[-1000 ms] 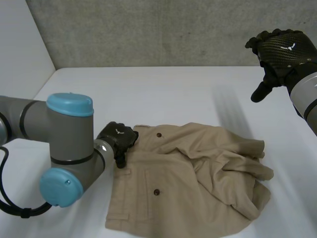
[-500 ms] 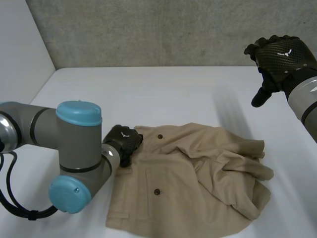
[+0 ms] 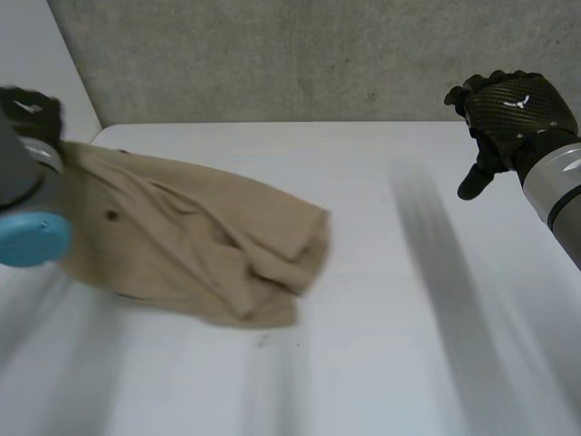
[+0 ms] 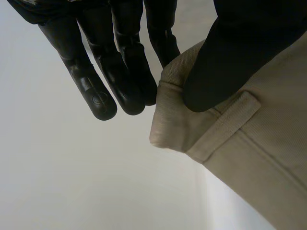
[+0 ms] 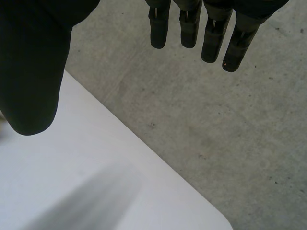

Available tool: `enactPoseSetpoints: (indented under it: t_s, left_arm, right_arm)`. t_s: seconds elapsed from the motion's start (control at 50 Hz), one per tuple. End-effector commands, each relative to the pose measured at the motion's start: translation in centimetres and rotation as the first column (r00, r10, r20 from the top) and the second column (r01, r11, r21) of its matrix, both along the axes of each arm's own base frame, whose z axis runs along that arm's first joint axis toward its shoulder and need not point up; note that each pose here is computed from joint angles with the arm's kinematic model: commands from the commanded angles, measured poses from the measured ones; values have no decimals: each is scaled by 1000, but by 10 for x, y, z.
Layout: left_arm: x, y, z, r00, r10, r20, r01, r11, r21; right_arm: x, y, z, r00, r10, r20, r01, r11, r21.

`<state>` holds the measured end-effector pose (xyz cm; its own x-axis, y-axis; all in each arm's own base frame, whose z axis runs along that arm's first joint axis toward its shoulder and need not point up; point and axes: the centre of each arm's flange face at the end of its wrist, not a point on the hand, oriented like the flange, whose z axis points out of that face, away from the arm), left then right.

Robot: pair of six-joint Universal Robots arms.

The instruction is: Fold the shorts.

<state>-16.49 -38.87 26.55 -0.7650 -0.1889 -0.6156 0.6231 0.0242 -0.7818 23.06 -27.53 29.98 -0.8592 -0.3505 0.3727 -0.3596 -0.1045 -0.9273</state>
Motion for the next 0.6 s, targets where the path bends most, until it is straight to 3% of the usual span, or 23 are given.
enactPoseSetpoints:
  t_s: [0.02, 0.1, 0.16, 0.18, 0.24, 0.26, 0.32, 0.42, 0.52, 0.6]
  left_arm:
    - [3, -5, 23, 996, -27, 80, 35, 994, -107]
    - [-32, 13, 23, 991, -134, 24, 136, 984, -114]
    - [-75, 38, 21, 964, -262, -36, 256, 959, -121]
    - [-97, 55, 21, 941, -333, -63, 324, 938, -124]
    - [-132, 80, 17, 894, -437, -96, 424, 897, -126]
    - [-152, 95, 11, 863, -492, -111, 480, 869, -121]
    - [-180, 112, -15, 823, -555, -123, 550, 832, -74]
    - [-243, 161, -69, 714, -689, -126, 693, 721, -10]
    - [-277, 208, -103, 617, -773, -147, 781, 624, 1]
    - [-292, 236, -108, 532, -815, -229, 826, 559, -69]
  right_arm:
    - [3, -2, -8, 1000, 6, -7, -6, 1000, 22]
    - [6, -1, -11, 1000, 16, -11, -15, 999, 32]
    - [7, 0, -11, 1000, 19, -12, -18, 999, 30]
    - [7, 0, -10, 1000, 17, -10, -17, 1000, 26]
    - [6, -1, -6, 1000, 14, -7, -14, 1000, 16]
    - [5, -2, -4, 1000, 9, -5, -9, 1000, 10]
    - [3, -4, -1, 1000, 2, -3, -2, 1000, 1]
    - [1, -1, 13, 1000, -3, 12, 3, 999, -39]
    - [-11, -10, 17, 999, -45, 14, 46, 998, -51]
    - [-22, -19, 18, 996, -84, 18, 85, 995, -57]
